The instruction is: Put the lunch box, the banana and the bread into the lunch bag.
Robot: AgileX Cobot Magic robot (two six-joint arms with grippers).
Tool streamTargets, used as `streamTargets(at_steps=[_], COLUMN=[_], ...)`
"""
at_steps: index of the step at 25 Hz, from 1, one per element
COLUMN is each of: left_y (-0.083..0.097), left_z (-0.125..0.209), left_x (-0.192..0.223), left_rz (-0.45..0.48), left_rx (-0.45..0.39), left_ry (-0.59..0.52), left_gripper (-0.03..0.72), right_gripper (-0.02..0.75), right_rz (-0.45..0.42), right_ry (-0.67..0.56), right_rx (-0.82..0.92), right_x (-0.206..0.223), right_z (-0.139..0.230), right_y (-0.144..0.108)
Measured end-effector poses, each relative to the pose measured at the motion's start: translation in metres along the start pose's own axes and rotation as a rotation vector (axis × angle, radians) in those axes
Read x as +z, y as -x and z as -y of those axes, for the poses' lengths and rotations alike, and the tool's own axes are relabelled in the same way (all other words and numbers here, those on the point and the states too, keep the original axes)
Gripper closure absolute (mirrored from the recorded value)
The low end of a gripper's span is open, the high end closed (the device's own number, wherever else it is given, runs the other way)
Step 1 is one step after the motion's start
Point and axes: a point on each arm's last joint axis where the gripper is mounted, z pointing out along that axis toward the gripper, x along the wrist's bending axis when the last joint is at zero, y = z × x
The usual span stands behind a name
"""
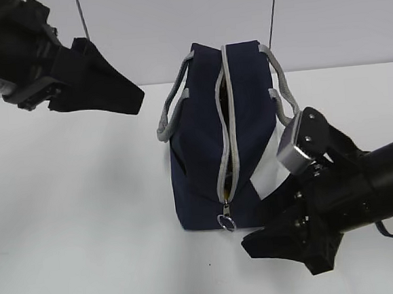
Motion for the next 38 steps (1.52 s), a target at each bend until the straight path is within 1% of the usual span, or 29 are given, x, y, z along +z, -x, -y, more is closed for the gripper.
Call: streamTargets(at_steps=[5, 10, 12, 16, 21, 27, 29, 30, 33, 34, 36, 38], left_y=[0.0, 0.0, 0.0, 0.0, 0.0, 0.0, 0.0, 0.0, 0.0, 0.0, 0.0, 0.0], left_z=[0.0, 0.0, 0.0, 0.0, 0.0, 0.0, 0.0, 0.0, 0.0, 0.0, 0.0, 0.0], left_x=[0.0, 0.0, 0.0, 0.0, 0.0, 0.0, 0.0, 0.0, 0.0, 0.0, 0.0, 0.0], left_rz=[0.0, -0.002, -0.002, -0.003, -0.005, -0.005, -0.005, -0.005, -0.005, -0.005, -0.005, -0.005], left_rx=[0.01, 0.012, 0.014, 0.016, 0.018, 0.018, 0.018, 0.018, 0.018, 0.018, 0.018, 0.019], left_ry=[-0.001, -0.002, -0.002, -0.003, -0.004, -0.004, -0.004, -0.004, -0.004, -0.004, -0.004, -0.004], left_gripper=[0.23, 0.234, 0.237, 0.243, 0.249, 0.254, 0.254, 0.254, 0.254, 0.254, 0.255, 0.256], right_gripper=[0.305, 0.305, 0.305, 0.312, 0.381, 0.4, 0.421, 0.44, 0.545, 0.569, 0.598, 0.608], right_rz=[-0.003, -0.003, -0.006, -0.038, -0.06, -0.061, -0.067, -0.066, -0.06, -0.056, -0.047, -0.043], right_ry=[-0.003, -0.011, -0.01, -0.009, -0.012, 0.005, 0.004, 0.005, 0.014, 0.019, 0.031, 0.037], right_rx=[0.007, 0.019, 0.02, 0.042, 0.052, 0.045, 0.055, 0.06, 0.079, 0.088, 0.103, 0.106], right_x=[0.025, 0.04, 0.043, 0.049, 0.054, 0.058, 0.061, 0.062, 0.064, 0.064, 0.064, 0.064], right_z=[0.015, 0.017, 0.016, 0.02, 0.024, 0.019, 0.021, 0.021, 0.021, 0.021, 0.02, 0.019], right_y=[0.017, 0.034, 0.037, 0.038, 0.04, 0.047, 0.049, 0.049, 0.05, 0.051, 0.052, 0.053])
